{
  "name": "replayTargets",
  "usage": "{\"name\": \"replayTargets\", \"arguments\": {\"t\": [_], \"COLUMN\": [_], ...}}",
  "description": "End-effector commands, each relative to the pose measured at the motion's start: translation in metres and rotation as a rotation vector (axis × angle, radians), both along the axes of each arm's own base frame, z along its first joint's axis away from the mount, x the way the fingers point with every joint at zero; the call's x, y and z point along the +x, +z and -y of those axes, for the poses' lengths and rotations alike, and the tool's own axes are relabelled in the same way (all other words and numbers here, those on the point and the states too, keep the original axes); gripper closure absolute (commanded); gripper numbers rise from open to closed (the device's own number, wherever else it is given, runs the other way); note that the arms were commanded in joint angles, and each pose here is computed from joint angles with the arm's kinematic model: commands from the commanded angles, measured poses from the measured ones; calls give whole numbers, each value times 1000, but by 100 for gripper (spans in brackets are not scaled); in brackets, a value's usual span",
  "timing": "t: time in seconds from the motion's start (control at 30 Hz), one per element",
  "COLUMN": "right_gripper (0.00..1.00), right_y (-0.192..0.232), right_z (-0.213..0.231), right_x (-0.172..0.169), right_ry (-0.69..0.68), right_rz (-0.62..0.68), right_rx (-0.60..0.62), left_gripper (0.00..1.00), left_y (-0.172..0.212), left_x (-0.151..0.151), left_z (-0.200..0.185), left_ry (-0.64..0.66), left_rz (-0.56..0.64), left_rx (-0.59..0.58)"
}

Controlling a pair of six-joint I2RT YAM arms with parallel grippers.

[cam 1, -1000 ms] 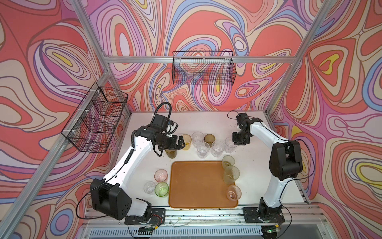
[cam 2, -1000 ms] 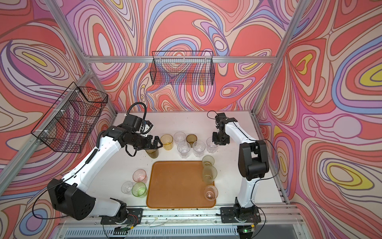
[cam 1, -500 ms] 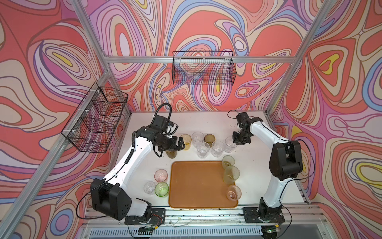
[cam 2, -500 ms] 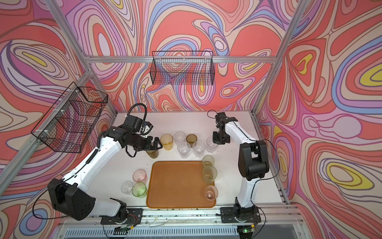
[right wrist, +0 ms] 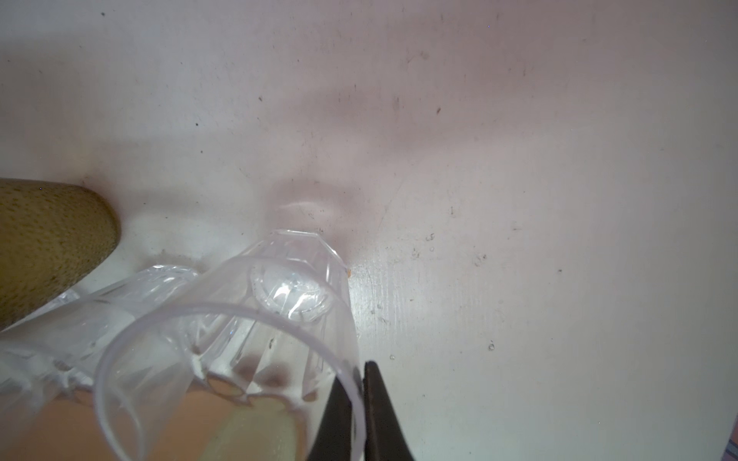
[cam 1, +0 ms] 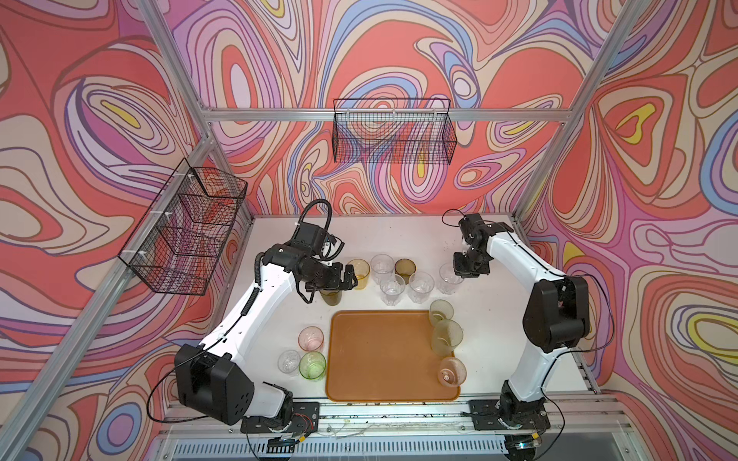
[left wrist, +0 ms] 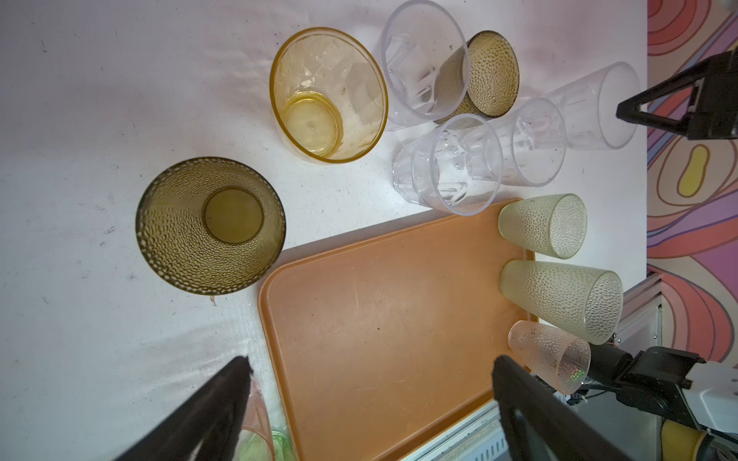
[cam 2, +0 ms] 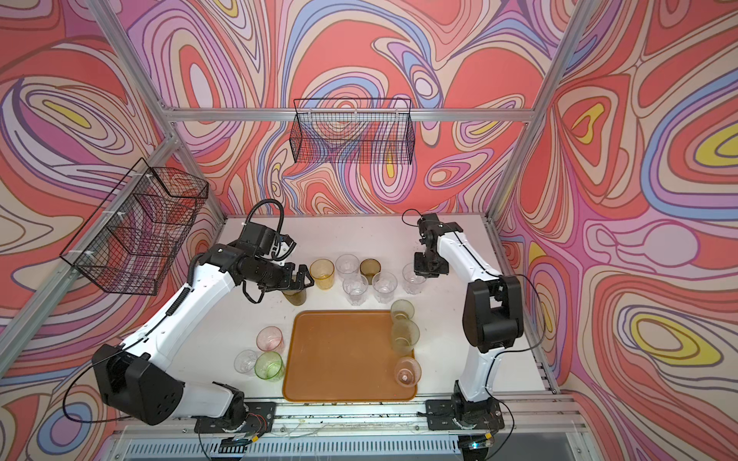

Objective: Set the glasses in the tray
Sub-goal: 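Close the right gripper on the clear glass rim, then lift the clear glass and carry it toward the tray with the right gripper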

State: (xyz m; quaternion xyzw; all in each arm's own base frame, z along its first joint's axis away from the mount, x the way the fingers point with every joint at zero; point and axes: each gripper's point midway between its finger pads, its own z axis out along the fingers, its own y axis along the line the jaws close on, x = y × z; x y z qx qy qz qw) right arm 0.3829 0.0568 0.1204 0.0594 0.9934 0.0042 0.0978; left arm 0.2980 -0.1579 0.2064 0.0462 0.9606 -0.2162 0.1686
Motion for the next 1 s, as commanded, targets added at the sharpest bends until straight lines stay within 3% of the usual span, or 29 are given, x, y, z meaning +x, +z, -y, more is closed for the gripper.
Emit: {"name": "replayTargets", "arguments": {"t": [0.0,0.53,0.97], "right_gripper": [100,100,100], "right_y": [31,92,117], "right_z": [4,6,-25], "right_x": [-4,-48,-71], "right_ry": [8,16,116], "right_rz": [41,86,92], "right_rx": [-9,19,75], "left_gripper": [3,3,3], "left_y": [9,14,12], "left_x": [2,2,3], "left_z": [0,3,5], "left_ry": [0,9,4], "left_rz": [25,50,44], "left_rx": [2,-34,-37]}}
